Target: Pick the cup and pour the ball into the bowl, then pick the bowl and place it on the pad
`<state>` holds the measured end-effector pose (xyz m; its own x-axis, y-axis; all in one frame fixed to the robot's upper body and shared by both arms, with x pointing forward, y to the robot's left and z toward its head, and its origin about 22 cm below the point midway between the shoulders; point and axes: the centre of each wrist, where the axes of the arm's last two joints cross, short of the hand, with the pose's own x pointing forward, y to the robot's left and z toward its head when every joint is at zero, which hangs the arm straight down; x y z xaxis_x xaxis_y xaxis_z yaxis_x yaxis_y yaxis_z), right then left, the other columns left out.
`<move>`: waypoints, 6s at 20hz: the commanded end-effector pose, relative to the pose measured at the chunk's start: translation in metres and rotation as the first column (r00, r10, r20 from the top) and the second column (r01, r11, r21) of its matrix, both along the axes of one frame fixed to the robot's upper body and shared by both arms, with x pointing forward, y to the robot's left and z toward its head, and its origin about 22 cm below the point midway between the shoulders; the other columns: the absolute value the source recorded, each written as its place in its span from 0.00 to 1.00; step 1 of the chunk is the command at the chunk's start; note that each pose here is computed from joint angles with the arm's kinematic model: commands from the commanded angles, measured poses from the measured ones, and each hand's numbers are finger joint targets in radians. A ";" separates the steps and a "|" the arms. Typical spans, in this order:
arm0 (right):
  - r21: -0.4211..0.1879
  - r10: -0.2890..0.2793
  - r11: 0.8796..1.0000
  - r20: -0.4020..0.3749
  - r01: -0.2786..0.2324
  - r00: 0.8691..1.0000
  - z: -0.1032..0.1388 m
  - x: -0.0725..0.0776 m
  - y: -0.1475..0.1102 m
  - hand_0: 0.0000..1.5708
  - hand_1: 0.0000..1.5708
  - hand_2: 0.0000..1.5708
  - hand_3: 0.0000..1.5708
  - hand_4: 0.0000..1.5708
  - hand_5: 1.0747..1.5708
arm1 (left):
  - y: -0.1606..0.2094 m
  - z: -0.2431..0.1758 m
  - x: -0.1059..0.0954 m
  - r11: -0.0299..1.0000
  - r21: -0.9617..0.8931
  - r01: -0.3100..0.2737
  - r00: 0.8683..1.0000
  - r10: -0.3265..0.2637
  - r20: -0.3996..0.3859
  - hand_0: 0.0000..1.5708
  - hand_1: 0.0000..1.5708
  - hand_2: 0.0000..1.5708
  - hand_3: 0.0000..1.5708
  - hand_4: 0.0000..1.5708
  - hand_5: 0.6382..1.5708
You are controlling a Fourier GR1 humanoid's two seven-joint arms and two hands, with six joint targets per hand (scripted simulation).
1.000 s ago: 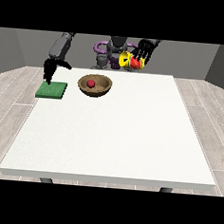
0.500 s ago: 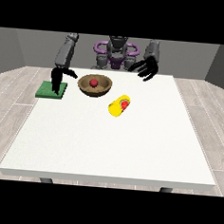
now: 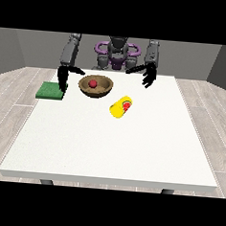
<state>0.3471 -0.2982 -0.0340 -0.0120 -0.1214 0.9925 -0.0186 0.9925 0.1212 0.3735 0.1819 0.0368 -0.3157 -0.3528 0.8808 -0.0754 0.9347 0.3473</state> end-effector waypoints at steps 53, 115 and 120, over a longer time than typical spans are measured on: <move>-0.158 -0.123 0.985 -0.374 0.068 0.919 0.045 0.035 0.001 1.00 1.00 1.00 1.00 0.68 0.98 | 0.094 -0.026 -0.024 0.995 -0.046 -0.089 0.994 0.086 -0.062 0.00 0.00 0.00 0.00 0.00 1.00; -0.286 -0.452 0.859 -0.033 0.425 0.891 0.177 -0.036 -0.248 0.00 0.00 0.24 0.14 0.00 0.81 | 0.018 0.115 -0.059 0.999 -0.028 0.021 0.932 -0.010 0.362 0.00 0.00 0.00 0.00 0.00 0.99; -0.283 -0.436 0.874 -0.092 0.396 0.895 0.177 -0.043 -0.255 0.00 0.00 0.21 0.15 0.00 0.85 | 0.022 0.098 -0.067 0.999 -0.031 0.035 0.951 -0.023 0.310 0.00 0.00 0.00 0.00 0.00 1.00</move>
